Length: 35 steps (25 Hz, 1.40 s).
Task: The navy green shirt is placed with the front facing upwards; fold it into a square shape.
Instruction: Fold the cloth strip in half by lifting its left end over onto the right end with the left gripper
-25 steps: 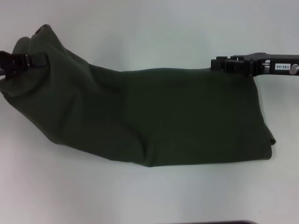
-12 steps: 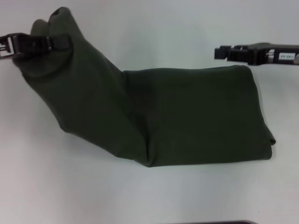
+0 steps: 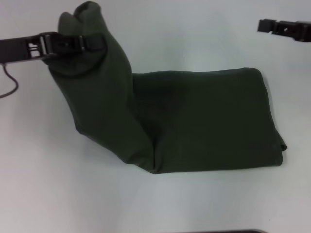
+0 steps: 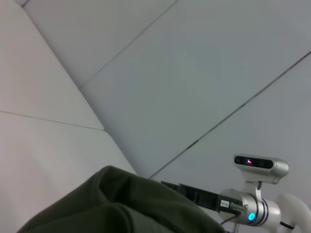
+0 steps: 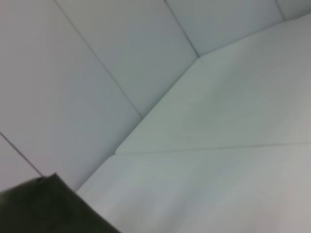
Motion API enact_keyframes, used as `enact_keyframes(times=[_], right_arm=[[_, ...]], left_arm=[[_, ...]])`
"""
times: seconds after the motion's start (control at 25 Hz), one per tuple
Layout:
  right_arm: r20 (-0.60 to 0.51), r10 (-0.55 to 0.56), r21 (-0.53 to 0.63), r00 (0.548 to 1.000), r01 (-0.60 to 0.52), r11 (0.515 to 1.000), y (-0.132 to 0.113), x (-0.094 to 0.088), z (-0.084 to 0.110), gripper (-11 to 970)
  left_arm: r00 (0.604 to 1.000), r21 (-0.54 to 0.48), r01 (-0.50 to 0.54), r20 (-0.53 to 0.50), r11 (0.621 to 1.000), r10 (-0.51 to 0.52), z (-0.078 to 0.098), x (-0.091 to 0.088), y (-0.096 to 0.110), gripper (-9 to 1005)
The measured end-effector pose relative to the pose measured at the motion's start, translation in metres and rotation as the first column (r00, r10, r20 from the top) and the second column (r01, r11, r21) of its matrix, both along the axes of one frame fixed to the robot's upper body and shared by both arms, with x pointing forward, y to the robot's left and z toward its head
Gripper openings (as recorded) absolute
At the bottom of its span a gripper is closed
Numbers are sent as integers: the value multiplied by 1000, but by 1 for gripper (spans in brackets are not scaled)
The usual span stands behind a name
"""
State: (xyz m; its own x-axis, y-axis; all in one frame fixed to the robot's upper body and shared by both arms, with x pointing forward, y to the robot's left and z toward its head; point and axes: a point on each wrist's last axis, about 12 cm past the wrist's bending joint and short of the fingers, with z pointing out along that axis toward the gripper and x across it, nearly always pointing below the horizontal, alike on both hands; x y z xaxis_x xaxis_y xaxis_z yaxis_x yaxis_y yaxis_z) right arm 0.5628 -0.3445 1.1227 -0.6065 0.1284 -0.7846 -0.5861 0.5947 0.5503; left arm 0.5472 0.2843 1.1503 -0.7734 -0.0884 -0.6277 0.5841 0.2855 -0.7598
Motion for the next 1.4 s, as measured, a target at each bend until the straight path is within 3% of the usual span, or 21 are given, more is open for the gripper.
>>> enact_keyframes(times=[0.52,1.4], right_arm=[[38,-36,24,999,36,999,-27,-11,15,351],[44,21,27,999,-22,999,-30,-21,21,352]], left_arm=[[997,-111,76,6,991,-76,-16,4,-54,161],[989,-196,138,-15,971,-144,-44,7,-122,170]])
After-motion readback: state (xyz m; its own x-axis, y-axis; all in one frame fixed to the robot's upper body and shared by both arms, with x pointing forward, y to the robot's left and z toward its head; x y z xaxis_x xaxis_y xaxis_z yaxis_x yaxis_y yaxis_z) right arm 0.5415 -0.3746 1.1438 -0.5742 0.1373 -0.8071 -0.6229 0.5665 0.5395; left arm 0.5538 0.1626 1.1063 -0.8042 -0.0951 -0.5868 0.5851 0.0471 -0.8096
